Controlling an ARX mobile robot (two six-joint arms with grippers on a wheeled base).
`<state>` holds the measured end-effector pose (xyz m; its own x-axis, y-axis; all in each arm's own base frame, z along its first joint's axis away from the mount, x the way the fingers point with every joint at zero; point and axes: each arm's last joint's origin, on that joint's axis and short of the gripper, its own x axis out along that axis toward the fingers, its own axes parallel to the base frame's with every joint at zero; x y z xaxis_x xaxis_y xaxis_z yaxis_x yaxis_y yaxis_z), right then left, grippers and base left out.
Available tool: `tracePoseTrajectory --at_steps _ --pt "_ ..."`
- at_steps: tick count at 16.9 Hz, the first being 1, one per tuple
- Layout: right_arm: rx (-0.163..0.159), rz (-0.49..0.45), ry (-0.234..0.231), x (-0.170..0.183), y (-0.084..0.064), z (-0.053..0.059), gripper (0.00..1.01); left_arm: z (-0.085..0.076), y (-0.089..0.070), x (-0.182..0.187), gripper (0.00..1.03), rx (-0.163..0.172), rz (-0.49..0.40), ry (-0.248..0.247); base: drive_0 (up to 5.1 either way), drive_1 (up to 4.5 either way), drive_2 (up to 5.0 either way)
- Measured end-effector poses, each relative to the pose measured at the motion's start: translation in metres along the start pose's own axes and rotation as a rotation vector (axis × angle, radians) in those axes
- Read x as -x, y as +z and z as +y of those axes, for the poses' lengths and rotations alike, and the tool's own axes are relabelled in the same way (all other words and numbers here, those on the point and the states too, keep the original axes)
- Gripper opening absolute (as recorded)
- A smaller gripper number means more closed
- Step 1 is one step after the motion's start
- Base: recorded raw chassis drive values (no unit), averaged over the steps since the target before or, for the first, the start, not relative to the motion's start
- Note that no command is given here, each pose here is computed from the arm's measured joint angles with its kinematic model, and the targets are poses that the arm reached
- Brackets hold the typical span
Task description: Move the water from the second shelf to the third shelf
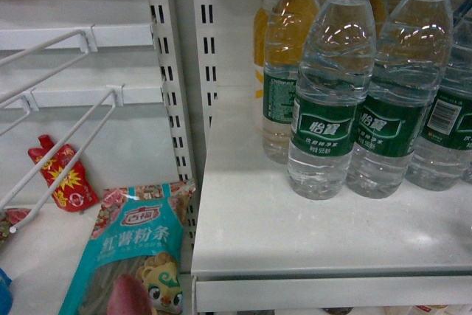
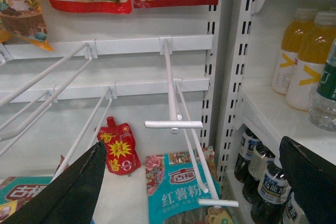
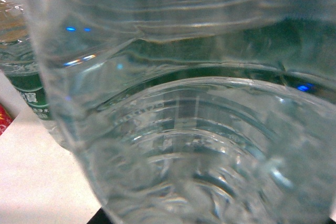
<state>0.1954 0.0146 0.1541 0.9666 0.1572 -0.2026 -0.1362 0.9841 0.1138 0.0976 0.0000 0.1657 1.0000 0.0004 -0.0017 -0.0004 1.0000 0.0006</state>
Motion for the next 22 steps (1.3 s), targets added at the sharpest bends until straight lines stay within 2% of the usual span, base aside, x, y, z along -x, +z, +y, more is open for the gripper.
tracePoseTrajectory --at_steps 7,12,19,22 --pt "-0.003 0.038 -0.024 -0.025 0.004 -0.003 0.39 0.000 0.000 0.000 0.98 0.000 0.000 0.000 0.0 0.00 0.0" --pt "0.007 0.060 -0.047 -0.038 0.005 -0.004 0.39 0.000 0.000 0.000 0.98 0.000 0.000 0.000 0.0 0.00 0.0" --pt "0.029 0.094 -0.036 -0.047 0.006 0.007 0.39 0.000 0.000 0.000 0.98 0.000 0.000 0.000 0.0 0.00 0.0" --pt "0.030 0.118 -0.048 -0.043 0.010 0.008 0.39 0.000 0.000 0.000 0.98 0.000 0.000 0.000 0.0 0.00 0.0"
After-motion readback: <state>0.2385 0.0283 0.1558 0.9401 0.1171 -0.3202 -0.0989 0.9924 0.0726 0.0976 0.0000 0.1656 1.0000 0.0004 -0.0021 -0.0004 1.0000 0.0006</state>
